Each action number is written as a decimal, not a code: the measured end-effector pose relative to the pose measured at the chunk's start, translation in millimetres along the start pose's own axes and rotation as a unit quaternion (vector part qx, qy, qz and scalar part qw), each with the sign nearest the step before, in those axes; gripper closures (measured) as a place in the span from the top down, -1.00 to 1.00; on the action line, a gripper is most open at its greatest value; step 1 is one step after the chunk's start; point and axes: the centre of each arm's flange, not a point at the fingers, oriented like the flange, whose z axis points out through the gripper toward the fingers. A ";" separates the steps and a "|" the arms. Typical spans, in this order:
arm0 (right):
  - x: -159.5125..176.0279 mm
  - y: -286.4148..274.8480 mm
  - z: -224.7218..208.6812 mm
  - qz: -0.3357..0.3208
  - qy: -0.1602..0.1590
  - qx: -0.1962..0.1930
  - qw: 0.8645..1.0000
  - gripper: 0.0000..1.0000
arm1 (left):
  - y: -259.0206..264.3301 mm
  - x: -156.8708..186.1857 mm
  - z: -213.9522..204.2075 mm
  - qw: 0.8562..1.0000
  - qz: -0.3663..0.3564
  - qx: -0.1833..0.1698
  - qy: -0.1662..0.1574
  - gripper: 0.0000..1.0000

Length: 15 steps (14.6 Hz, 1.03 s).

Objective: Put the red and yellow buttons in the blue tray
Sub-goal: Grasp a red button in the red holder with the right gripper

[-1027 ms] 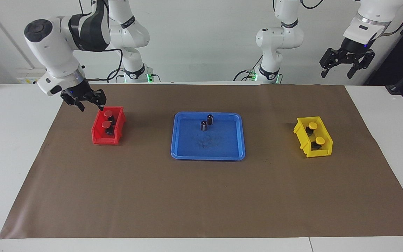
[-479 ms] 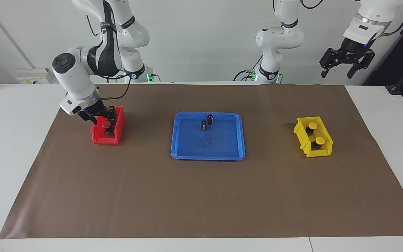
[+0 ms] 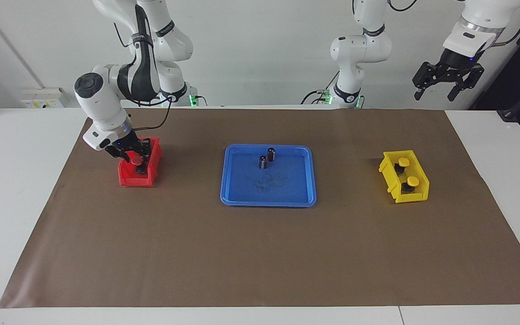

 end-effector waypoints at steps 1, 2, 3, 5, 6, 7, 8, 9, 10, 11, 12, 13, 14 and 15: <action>-1.0 0.4 2.2 -0.003 0.002 0.000 1.000 0.28 | 0.0 0.0 0.0 1.000 0.000 0.000 0.000 1.00; -2.2 0.9 4.7 -0.007 0.003 0.000 1.000 0.28 | 0.0 0.0 0.0 1.000 0.000 0.000 0.000 1.00; -4.0 2.6 7.5 -0.009 0.002 0.000 1.000 0.28 | 0.0 0.0 0.0 1.000 0.000 0.000 0.000 1.00; -6.2 7.6 10.4 -0.012 0.003 0.000 1.000 0.28 | 0.0 0.0 0.0 1.000 0.000 0.000 0.000 1.00; -6.7 8.9 11.2 -0.013 0.004 0.000 1.000 0.28 | 0.0 0.0 0.0 1.000 0.000 0.000 0.000 1.00; -7.2 9.1 12.3 -0.013 0.005 0.000 1.000 0.28 | 0.0 0.0 0.0 1.000 0.000 0.000 0.000 1.00; -7.8 8.9 13.9 -0.013 0.006 0.000 1.000 0.28 | 0.0 0.0 0.0 1.000 0.000 0.000 0.000 1.00; -8.6 8.7 15.4 -0.013 0.006 0.000 1.000 0.27 | 0.0 0.0 0.0 1.000 0.000 0.000 0.000 1.00; -9.5 8.5 16.9 -0.013 0.005 0.000 1.000 0.26 | 0.0 0.0 0.0 1.000 0.000 0.000 0.000 1.00; -10.1 8.3 18.0 -0.013 0.005 0.000 1.000 0.26 | 0.0 0.0 0.0 1.000 0.000 0.000 0.000 1.00; -10.4 8.2 18.5 -0.013 0.005 0.000 1.000 0.26 | 0.0 0.0 0.0 1.000 0.000 0.000 0.000 1.00; -10.8 8.1 19.0 -0.013 0.004 0.000 1.000 0.22 | 0.0 0.0 0.0 1.000 0.000 0.000 0.000 1.00; -11.3 8.0 19.5 -0.013 0.004 0.000 1.000 0.22 | 0.0 0.0 0.0 1.000 0.000 0.000 0.000 1.00; -11.5 7.9 20.0 -0.013 0.005 0.000 1.000 0.22 | 0.0 0.0 0.0 1.000 0.000 0.000 0.000 1.00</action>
